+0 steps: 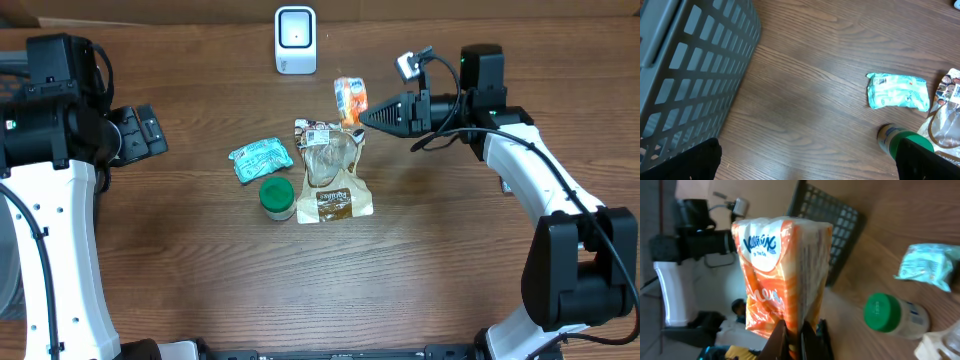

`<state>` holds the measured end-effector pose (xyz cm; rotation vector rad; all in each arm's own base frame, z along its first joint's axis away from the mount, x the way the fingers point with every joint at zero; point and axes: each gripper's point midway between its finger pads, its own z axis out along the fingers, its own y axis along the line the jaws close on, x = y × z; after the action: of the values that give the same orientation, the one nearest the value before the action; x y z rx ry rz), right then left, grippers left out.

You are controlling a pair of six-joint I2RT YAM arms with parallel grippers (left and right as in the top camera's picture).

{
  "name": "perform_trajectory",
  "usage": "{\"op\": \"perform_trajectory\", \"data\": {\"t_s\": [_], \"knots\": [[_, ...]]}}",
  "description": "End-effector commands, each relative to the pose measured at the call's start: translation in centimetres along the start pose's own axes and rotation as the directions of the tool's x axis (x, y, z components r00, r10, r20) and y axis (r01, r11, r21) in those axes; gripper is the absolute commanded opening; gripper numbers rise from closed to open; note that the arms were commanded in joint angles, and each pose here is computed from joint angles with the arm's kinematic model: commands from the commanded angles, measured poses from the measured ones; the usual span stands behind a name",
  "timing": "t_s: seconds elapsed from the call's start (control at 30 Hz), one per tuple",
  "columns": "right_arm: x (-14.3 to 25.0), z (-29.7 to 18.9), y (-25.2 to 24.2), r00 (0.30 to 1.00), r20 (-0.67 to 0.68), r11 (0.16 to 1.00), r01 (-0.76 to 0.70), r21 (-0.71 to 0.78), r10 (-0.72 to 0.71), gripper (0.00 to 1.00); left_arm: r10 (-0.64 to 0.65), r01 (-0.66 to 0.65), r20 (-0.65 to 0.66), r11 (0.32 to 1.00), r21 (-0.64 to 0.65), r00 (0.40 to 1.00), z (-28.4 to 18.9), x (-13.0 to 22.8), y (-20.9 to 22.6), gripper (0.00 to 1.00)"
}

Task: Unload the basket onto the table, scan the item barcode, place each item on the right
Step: 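Lift the orange pack with the right gripper and hold it at the scanner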

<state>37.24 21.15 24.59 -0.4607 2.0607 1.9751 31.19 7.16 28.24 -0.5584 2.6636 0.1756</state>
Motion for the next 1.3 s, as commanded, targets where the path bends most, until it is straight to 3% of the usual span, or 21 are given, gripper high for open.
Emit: {"op": "perform_trajectory", "data": {"t_s": [0.0,0.47,0.7,0.87,0.97,1.1,1.17,1.27], "knots": [[-0.4,-0.2,3.0,0.996,-0.038,0.995,-0.078,-0.06,0.076,0.04,-0.017,0.017,0.003,1.0,-0.01,1.0,0.0,-0.1,0.2,1.0],[-0.7,1.8,1.2,0.999,0.005,0.999,-0.04,0.029,0.04,0.04,-0.017,0.017,0.003,1.0,-0.01,1.0,0.0,-0.1,0.2,1.0],[2.0,5.2,-4.5,0.993,0.034,0.935,-0.12,0.333,0.115,0.04,-0.017,0.017,0.003,1.0,-0.01,1.0,0.0,-0.1,0.2,1.0],[3.2,5.1,-7.5,0.99,0.051,0.788,-0.138,0.6,0.135,0.04,-0.017,0.017,0.004,1.0,-0.01,1.0,0.0,-0.1,0.2,1.0],[1.6,3.6,-7.2,0.995,0.064,0.667,-0.101,0.738,0.08,0.04,-0.017,0.017,0.004,1.0,-0.01,1.0,0.0,-0.1,0.2,1.0],[-3.8,1.4,-4.6,0.991,0.112,0.531,-0.053,0.846,-0.08,0.04,-0.017,0.017,0.004,1.0,-0.01,1.0,0.0,-0.1,0.2,1.0],[-8.5,-0.2,-2.6,0.964,0.126,0.411,-0.02,0.911,-0.233,0.04,-0.017,0.017,0.003,1.0,-0.01,1.0,0.0,-0.1,0.2,1.0],[-12.3,-0.9,-2.3,0.925,0.103,0.279,0.004,0.96,-0.366,0.04,-0.017,0.017,0.003,1.0,-0.01,1.0,0.0,-0.1,0.2,1.0]]}}
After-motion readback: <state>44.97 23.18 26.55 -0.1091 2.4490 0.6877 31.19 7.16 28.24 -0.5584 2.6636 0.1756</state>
